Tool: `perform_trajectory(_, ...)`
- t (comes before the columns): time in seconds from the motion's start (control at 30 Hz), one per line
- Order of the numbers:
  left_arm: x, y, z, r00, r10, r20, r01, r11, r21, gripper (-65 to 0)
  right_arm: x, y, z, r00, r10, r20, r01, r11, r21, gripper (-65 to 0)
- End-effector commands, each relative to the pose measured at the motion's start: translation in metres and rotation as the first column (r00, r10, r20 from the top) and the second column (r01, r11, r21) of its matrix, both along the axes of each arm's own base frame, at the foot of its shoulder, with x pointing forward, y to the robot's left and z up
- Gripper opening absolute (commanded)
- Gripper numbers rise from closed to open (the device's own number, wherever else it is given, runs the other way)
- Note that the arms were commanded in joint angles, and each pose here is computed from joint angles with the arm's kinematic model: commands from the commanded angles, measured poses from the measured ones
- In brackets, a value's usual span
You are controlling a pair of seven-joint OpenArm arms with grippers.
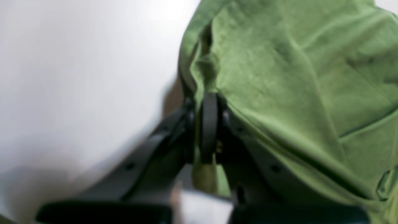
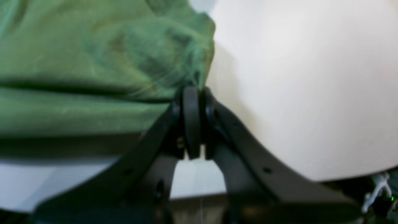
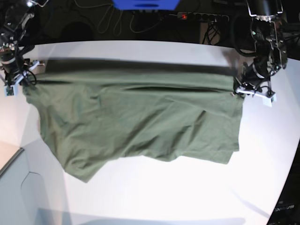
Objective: Layout the t-shirt on the table in an organized manner, then fold the t-shirt properly
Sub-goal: 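Pull the shirt edge with both grippers away from the hem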
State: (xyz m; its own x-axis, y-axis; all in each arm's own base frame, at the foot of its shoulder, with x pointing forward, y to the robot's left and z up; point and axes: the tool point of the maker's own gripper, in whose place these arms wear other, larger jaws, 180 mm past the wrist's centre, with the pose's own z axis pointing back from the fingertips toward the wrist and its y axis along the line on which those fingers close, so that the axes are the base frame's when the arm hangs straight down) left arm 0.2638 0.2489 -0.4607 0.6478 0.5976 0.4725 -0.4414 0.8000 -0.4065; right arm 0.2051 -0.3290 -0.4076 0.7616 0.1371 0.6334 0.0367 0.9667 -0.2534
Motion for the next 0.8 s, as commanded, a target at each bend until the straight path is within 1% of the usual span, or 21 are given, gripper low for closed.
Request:
perform_trajectory(0.0, 0.011, 0.010, 0.013, 0.999, 0.005, 0.046, -0.007, 0.999, 0.032, -64.8, 0.001, -0.008, 0.011, 1.000, 0.002, 0.029, -0.002, 1.000, -0.031, -65.0)
perform_trajectory(0.07, 0.007, 0.010, 0.010, 0.999, 0.005, 0.035, -0.006, 0.999, 0.032, -64.8, -0.007, -0.006, 0.007, 1.000, 0.001, 0.018, 0.000, 1.000, -0.014, -65.0)
perform_trajectory(0.17, 0.009, 0.010, 0.015, 0.999, 0.000, 0.049, -0.002, 0.999, 0.037, -64.8, -0.022, 0.002, 0.000, 1.000, -0.008, 0.016, 0.007, 0.999, 0.040, -65.0)
perform_trajectory(0.23, 0.004, 0.009, 0.016, 0.999, -0.007, 0.047, 0.005, 0.999, 0.042, -64.8, -0.028, 0.003, -0.003, 1.000, -0.010, 0.007, 0.010, 0.999, 0.053, -65.0)
perform_trajectory(0.4, -0.002, 0.006, 0.024, 0.998, -0.024, 0.063, 0.021, 0.998, 0.057, -64.8, -0.031, 0.009, -0.008, 1.000, -0.017, 0.002, 0.017, 0.997, 0.072, -65.0)
perform_trajectory(0.6, -0.018, 0.007, 0.015, 0.999, -0.025, 0.027, 0.023, 0.998, 0.059, -64.8, -0.034, 0.010, -0.010, 1.000, -0.018, -0.003, 0.018, 0.997, 0.075, -65.0)
perform_trajectory(0.77, -0.020, 0.007, 0.013, 1.000, -0.023, 0.020, 0.022, 0.998, 0.056, -64.6, -0.039, 0.012, -0.012, 1.000, -0.013, -0.016, 0.014, 0.997, 0.080, -65.0)
